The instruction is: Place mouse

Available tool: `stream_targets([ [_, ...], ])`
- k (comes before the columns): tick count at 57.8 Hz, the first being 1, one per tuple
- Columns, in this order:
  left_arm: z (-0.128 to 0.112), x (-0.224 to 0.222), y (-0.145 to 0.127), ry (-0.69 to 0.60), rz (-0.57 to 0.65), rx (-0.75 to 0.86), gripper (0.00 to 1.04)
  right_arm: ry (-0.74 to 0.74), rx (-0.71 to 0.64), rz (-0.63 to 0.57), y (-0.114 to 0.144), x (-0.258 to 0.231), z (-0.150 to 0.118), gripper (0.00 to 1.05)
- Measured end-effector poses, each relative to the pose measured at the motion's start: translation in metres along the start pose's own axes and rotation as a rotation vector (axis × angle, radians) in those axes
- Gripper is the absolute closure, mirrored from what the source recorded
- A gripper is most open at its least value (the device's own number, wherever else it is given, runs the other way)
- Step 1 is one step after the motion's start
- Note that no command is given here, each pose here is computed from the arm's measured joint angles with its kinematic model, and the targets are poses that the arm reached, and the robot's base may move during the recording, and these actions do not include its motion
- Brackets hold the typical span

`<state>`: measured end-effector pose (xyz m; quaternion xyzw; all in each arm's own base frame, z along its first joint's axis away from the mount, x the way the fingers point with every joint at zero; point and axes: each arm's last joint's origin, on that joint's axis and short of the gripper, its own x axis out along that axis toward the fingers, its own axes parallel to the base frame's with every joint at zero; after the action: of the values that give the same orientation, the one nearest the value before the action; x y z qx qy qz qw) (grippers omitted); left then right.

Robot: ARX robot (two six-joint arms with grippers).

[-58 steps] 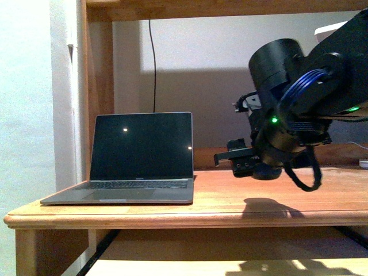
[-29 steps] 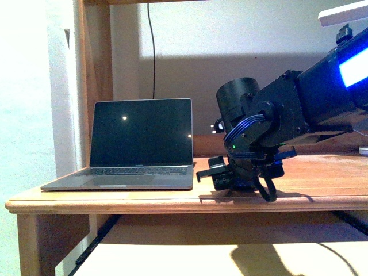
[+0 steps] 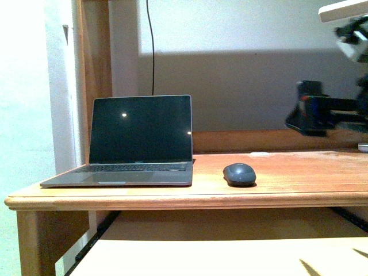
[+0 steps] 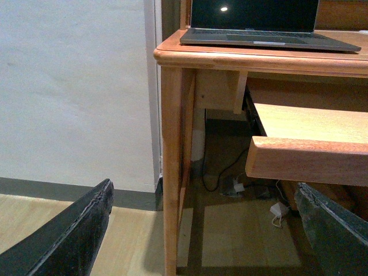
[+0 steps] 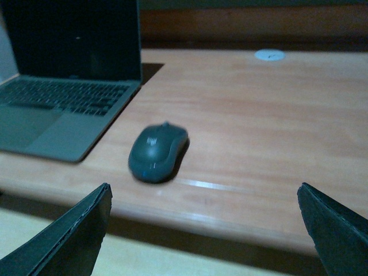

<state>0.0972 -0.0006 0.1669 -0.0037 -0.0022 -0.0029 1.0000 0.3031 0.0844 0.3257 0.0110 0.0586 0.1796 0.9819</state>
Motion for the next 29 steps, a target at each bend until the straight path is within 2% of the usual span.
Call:
stream_targets([
  [11,0.0,0.0,0.0,0.0,0.0,0.0,0.08,0.098,0.015,0.131,-0.019,-0.072,-0.064,0.07],
  [20,0.0,0.0,0.0,0.0,0.0,0.0,0.08,0.152,0.048,0.134,-0.026,-0.114,-0.107,0.07],
  [29,0.0,0.0,0.0,0.0,0.0,0.0,0.08,0.228,0.061,0.129,-0.021,-0.131,-0.147,0.07],
])
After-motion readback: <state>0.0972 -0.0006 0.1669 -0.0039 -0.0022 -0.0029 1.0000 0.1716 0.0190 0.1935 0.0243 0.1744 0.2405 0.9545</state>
